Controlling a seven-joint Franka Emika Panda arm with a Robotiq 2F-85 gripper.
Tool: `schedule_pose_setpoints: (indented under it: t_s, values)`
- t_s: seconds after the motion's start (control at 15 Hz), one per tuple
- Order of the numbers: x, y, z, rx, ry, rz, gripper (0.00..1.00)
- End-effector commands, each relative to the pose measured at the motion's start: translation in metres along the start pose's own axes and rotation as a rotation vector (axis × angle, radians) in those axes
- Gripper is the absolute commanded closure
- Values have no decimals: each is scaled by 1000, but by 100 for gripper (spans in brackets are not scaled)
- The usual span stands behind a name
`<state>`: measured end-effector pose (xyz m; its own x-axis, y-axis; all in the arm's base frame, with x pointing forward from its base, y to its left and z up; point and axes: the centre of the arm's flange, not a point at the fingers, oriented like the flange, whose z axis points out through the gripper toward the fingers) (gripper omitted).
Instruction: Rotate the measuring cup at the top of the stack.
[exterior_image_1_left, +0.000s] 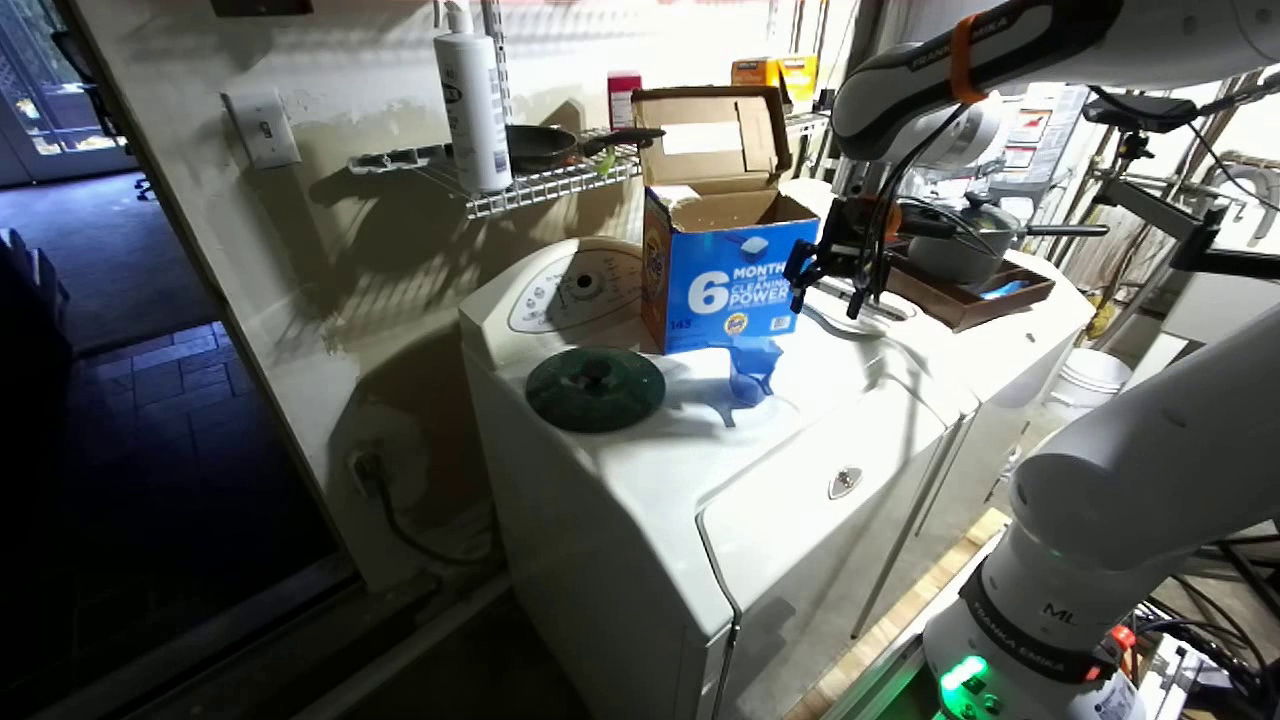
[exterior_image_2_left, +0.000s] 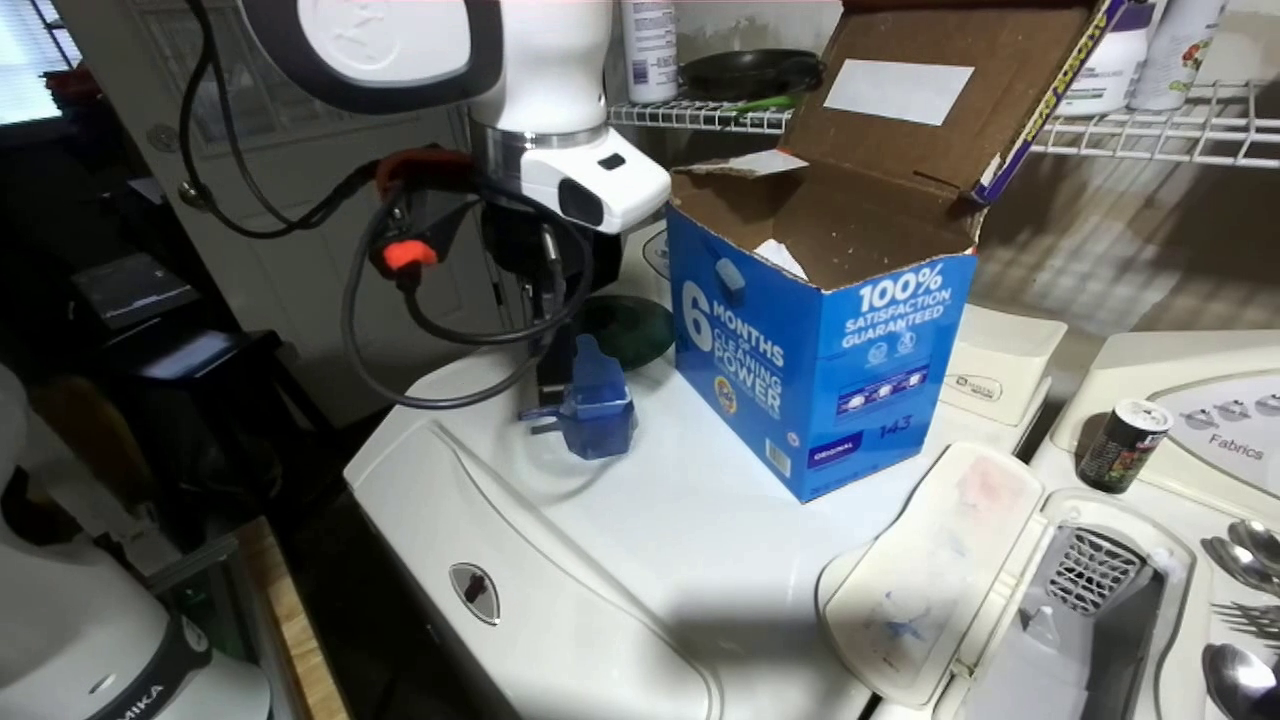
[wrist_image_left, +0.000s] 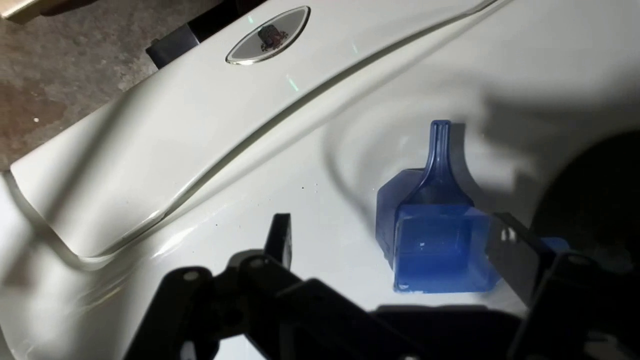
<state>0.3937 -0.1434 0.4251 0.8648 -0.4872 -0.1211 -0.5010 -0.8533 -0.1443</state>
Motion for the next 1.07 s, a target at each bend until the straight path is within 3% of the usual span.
schedule_pose_setpoints:
  t_s: [0.0,0.4,1.0]
  values:
    - [32,-1,11,6,-33,-18,0]
    - [58,-2,37,-2,-11,1,0]
    - [76,-16,64,65,-50,19,0]
